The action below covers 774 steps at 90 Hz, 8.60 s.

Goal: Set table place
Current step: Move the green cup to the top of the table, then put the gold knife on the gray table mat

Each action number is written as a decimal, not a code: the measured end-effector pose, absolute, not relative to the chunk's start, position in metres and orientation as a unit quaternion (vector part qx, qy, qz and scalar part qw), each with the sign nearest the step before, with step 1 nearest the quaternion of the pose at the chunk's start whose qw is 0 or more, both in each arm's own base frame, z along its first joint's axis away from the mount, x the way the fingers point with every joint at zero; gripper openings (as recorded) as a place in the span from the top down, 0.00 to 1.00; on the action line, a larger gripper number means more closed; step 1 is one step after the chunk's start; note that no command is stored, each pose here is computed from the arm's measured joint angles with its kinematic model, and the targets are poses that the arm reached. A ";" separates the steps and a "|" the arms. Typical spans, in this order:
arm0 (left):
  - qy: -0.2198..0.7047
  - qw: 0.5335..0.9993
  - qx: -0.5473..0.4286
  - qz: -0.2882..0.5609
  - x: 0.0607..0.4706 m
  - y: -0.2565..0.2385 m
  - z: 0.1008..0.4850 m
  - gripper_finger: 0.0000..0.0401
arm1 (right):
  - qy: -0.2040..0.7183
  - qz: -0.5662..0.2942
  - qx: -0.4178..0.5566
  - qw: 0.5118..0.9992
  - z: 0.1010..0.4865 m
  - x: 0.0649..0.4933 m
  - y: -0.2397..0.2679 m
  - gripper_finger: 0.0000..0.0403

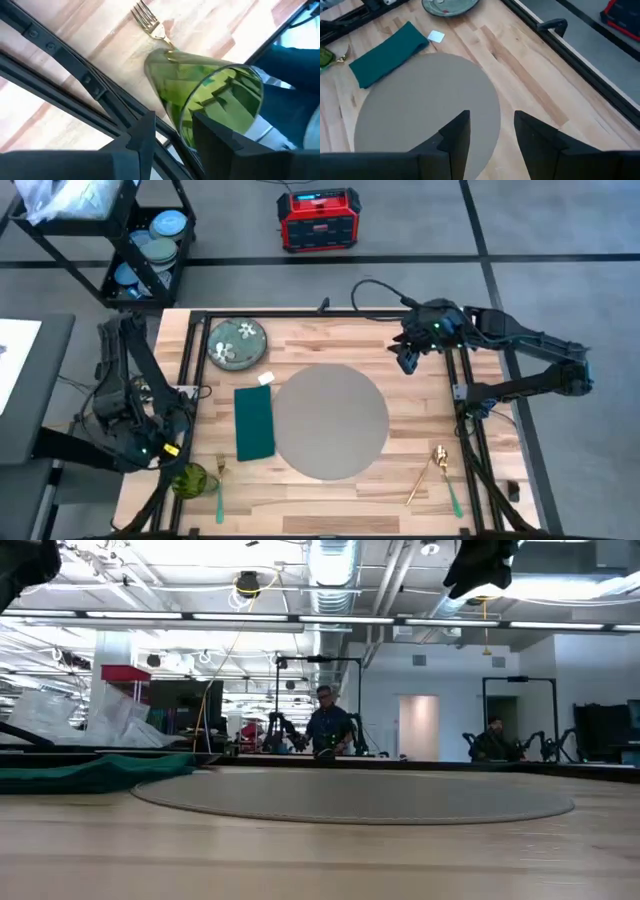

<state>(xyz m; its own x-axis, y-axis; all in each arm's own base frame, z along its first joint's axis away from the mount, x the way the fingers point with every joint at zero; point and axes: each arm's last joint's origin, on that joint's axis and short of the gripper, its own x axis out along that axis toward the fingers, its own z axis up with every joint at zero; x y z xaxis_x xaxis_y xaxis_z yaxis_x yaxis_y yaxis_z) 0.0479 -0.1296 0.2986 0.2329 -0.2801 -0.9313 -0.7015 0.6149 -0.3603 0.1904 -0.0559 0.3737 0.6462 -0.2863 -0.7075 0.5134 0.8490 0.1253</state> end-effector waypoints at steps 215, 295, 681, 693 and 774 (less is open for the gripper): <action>0.602 0.742 -0.177 0.236 0.393 0.245 0.265 1.00 | 0.386 -0.464 0.084 0.793 0.389 0.085 -0.103 0.71; 0.521 0.815 -0.082 0.241 0.396 0.246 0.309 0.70 | 0.422 -0.415 0.102 0.800 0.377 0.104 -0.120 0.71; 0.418 0.893 -0.075 0.149 0.177 -0.096 0.323 0.69 | 0.660 0.113 -0.026 0.742 0.145 0.180 0.252 0.62; 0.418 0.893 -0.077 0.150 0.177 -0.096 0.323 0.69 | 0.652 0.104 -0.030 0.750 0.141 0.174 0.253 0.63; 0.410 0.890 -0.093 0.176 0.176 -0.094 0.323 0.69 | 0.651 0.096 -0.074 0.749 0.129 0.183 0.233 1.00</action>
